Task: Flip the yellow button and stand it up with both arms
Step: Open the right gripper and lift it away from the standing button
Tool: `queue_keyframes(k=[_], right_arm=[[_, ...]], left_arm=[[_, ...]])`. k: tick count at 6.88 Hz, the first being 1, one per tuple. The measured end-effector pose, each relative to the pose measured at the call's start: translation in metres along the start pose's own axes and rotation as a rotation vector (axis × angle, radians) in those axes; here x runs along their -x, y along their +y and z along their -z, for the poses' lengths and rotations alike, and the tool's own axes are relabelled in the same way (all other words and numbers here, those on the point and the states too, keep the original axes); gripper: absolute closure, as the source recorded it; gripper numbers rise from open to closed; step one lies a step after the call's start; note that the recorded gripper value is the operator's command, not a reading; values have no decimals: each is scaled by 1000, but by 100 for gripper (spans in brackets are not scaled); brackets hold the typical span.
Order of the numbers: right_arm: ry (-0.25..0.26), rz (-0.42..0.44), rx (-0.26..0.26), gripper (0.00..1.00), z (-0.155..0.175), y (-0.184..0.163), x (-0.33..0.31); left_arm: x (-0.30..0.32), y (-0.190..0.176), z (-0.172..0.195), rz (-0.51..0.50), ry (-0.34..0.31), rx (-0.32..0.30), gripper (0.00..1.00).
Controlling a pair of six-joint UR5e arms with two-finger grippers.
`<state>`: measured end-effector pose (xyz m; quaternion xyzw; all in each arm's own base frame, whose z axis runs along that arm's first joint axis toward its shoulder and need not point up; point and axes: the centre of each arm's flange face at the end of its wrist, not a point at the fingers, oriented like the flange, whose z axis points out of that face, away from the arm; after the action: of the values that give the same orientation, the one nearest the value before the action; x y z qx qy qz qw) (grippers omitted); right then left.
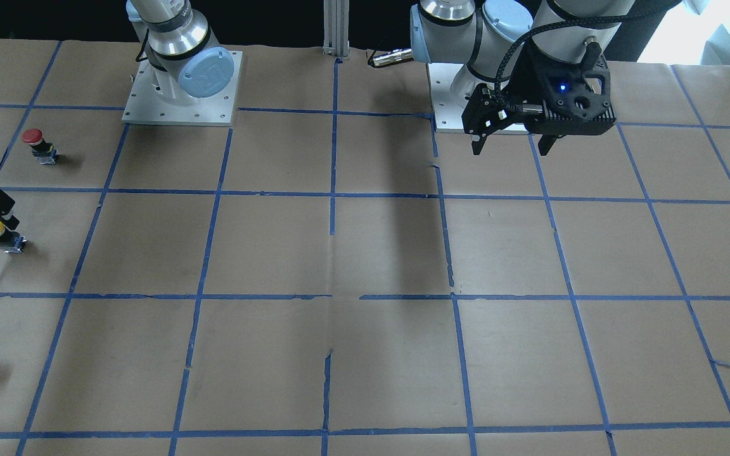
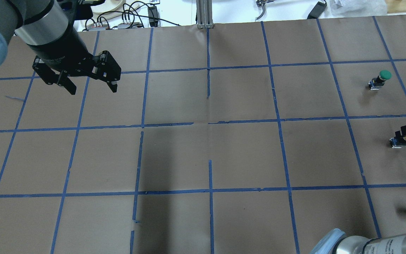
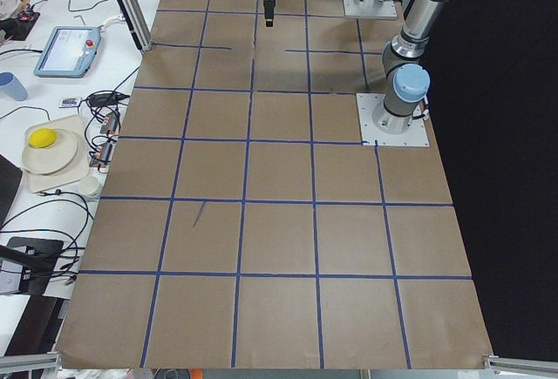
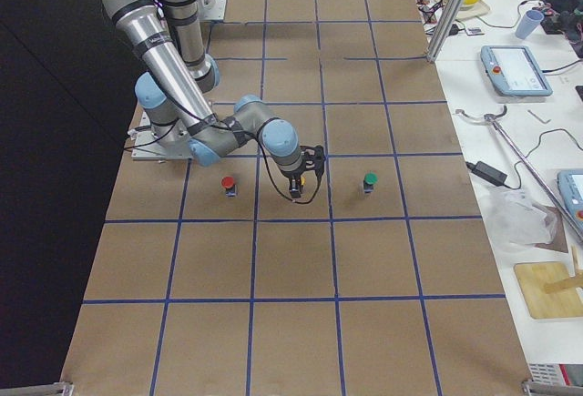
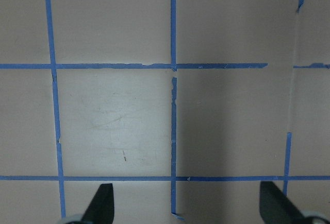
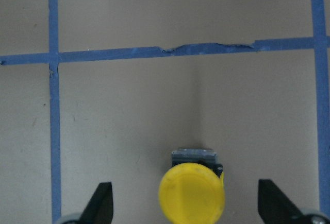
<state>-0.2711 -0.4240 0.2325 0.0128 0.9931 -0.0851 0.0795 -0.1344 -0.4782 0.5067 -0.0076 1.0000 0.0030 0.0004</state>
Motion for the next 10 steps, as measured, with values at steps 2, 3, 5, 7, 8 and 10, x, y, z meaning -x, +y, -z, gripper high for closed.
queue_keyframes(k=[2,3,5,7,8,10], right_arm=[[-41,-57,48,0,44,-12,15],[-53,-78,82,0,79,-26,30],[-5,-105,164,0,140,-66,102],[83,-140,192,0,175,-85,224],[107,-139,185,0,182,-84,278],[122,-91,170,0,185,-67,381]], left_arm=[[0,2,2,2,3,1,0],[1,2,2,2,4,1,0],[1,3,3,2,4,0,0],[1,6,4,2,0,-2,0],[0,6,4,2,0,-2,0],[0,7,3,0,-2,6,0]])
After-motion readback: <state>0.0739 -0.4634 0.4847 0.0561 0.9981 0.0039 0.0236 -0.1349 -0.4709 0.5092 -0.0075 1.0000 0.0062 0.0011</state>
